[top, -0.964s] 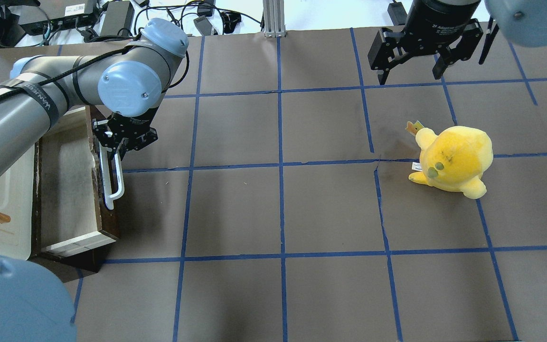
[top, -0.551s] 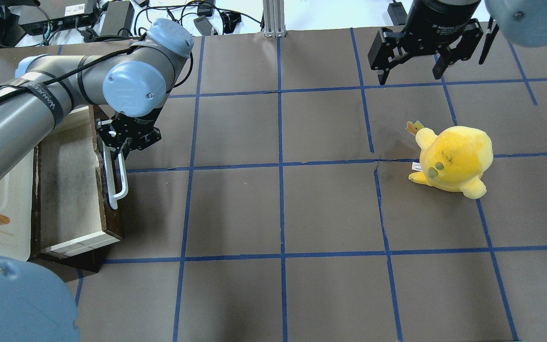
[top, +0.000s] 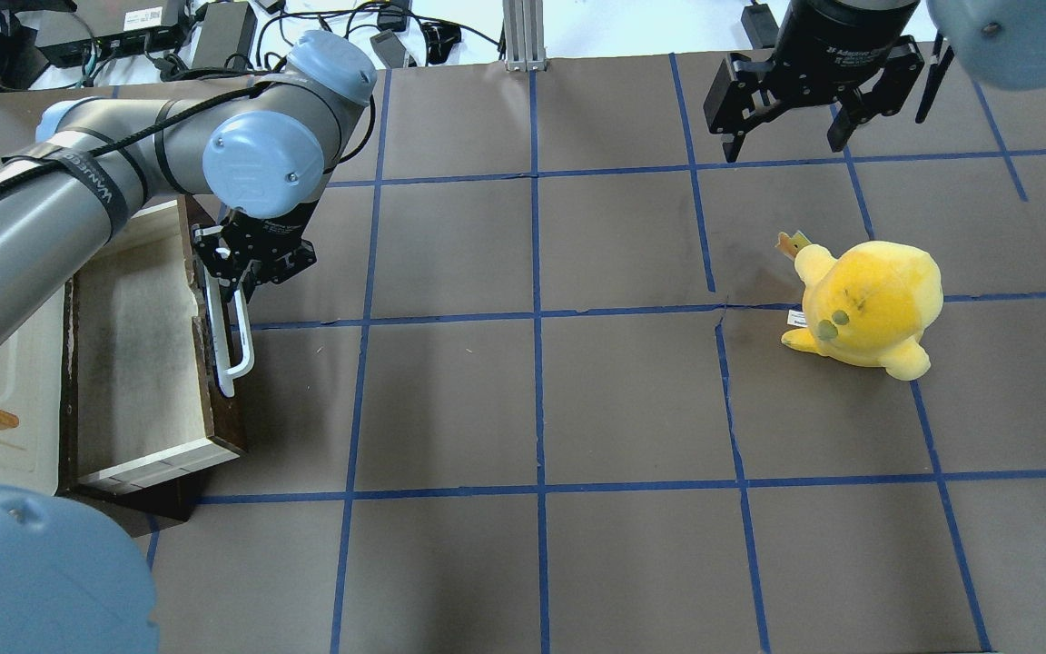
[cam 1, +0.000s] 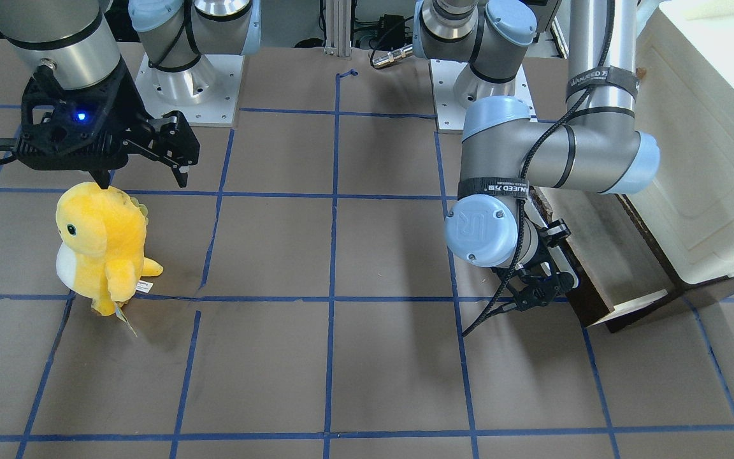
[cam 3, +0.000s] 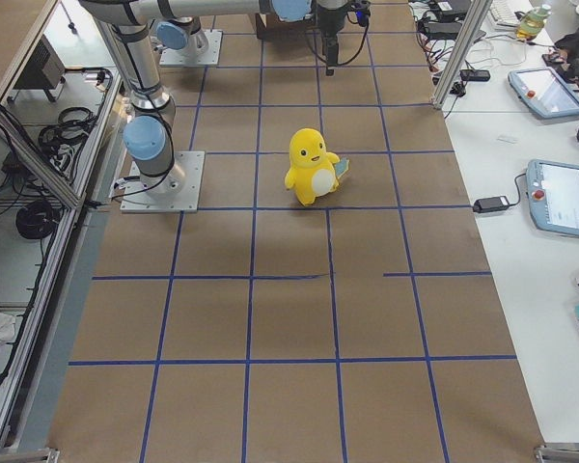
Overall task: Pull drawer sideways
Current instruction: 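Keep pulling the drawer open with the left gripper toward the table center, then open the left gripper and lift it off the white handle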
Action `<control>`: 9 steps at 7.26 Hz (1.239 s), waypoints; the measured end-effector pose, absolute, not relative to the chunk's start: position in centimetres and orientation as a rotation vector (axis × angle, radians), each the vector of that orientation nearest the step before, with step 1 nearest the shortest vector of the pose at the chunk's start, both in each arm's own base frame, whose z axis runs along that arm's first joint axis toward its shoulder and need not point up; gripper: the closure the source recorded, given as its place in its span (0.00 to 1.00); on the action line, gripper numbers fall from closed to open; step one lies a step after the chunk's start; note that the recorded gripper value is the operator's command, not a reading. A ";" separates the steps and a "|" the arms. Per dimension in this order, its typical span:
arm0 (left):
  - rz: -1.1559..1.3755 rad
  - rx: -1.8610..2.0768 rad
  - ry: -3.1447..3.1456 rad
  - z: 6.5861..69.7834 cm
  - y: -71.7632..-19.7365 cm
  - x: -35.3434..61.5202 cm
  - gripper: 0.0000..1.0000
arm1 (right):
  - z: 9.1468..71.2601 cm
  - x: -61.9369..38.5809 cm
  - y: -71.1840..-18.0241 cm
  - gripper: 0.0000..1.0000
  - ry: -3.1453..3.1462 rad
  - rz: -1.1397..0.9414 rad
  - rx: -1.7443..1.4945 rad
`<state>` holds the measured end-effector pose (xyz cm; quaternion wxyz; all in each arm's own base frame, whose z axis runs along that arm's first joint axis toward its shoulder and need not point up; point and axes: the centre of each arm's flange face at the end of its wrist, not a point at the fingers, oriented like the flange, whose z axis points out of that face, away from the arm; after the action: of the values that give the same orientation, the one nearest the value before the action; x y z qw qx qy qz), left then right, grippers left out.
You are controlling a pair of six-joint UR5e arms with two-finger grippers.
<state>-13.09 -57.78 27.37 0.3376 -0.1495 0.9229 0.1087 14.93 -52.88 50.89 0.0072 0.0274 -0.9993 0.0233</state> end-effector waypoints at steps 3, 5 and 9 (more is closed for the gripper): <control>0.277 -0.399 2.403 27.2 -57.9 -13.5 1.00 | 50.9 14.9 -52.9 0.00 -3.125 0.073 0.086; 0.277 -0.398 2.402 27.3 -57.9 -13.7 0.42 | 50.9 14.9 -52.9 0.00 -3.126 0.073 0.087; 0.215 -0.395 2.450 29.8 -58.1 -15.5 0.00 | 50.9 14.9 -52.9 0.00 -3.125 0.073 0.087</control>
<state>-15.52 -58.12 29.79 0.3197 -0.1501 0.9320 0.0820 14.93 -52.88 50.89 0.0072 0.0279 -0.9993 0.0234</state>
